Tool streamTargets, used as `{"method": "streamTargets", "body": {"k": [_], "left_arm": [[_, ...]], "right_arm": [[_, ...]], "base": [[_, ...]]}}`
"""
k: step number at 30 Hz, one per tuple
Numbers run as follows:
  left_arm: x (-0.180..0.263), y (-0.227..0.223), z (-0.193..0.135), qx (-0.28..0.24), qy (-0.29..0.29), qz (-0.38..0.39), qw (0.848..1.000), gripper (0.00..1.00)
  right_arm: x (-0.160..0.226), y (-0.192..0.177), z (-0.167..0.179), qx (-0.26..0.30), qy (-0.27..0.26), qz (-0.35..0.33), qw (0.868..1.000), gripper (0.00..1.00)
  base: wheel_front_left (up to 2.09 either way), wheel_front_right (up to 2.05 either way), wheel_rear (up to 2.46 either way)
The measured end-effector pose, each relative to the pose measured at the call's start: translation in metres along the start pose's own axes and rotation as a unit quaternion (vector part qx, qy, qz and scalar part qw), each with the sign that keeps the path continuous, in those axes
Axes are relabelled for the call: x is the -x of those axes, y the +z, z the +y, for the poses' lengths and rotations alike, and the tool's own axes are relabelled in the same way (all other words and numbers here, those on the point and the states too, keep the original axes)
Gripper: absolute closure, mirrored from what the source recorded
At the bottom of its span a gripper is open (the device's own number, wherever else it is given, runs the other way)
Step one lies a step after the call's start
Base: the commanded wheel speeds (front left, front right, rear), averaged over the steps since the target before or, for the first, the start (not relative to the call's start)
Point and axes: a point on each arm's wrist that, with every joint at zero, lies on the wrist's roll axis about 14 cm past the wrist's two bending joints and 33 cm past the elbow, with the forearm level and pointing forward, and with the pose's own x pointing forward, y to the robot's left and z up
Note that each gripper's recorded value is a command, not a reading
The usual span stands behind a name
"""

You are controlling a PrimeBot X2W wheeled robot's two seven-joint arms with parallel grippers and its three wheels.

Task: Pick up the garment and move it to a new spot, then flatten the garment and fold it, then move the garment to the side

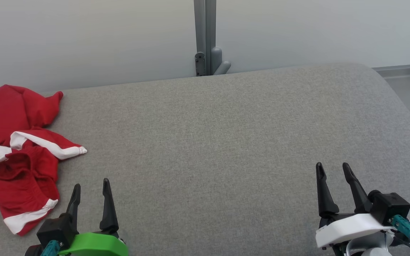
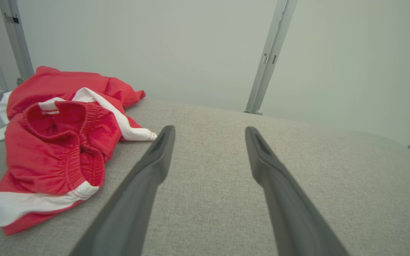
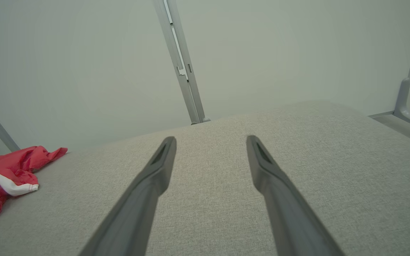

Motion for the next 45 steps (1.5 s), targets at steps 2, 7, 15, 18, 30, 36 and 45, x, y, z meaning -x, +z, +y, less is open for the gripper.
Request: {"method": "streamTargets", "body": {"k": [2, 7, 15, 18, 30, 36, 45], "left_arm": [[0.001, 0.000, 0.000, -0.008, 0.000, -0.002, 1.000, 0.00], [0.003, -0.001, 0.001, -0.025, -0.001, -0.004, 1.000, 0.00], [0.005, -0.004, 0.003, -0.049, -0.003, -0.003, 0.999, 0.00], [0.006, -0.004, 0.002, -0.061, -0.007, -0.005, 0.998, 0.00], [0.008, -0.005, -0.007, -0.098, -0.028, -0.010, 0.995, 0.00], [0.008, -0.007, -0.007, -0.097, -0.030, -0.007, 0.995, 0.00], [0.009, -0.009, -0.007, -0.097, -0.030, -0.005, 0.995, 0.00]], "right_arm": [[0.000, 0.001, 0.001, 0.007, 0.003, -0.003, 1.000, 0.00], [0.000, 0.002, 0.004, 0.028, 0.010, -0.006, 1.000, 0.00], [0.000, 0.003, 0.010, 0.057, 0.022, -0.011, 0.998, 0.00], [0.000, 0.003, 0.012, 0.066, 0.026, -0.013, 0.997, 0.00], [0.001, 0.004, 0.021, 0.103, 0.045, -0.020, 0.993, 0.00], [0.001, 0.003, 0.020, 0.103, 0.044, -0.019, 0.993, 0.00], [0.000, 0.002, 0.019, 0.103, 0.043, -0.018, 0.994, 0.00]], "base": [[0.00, 0.00, 0.00], [0.00, 0.00, 0.00], [0.00, 0.00, 0.00], [0.00, 0.00, 0.00], [0.00, 0.00, 0.00], [0.00, 0.00, 0.00], [0.00, 0.00, 0.00]]}}
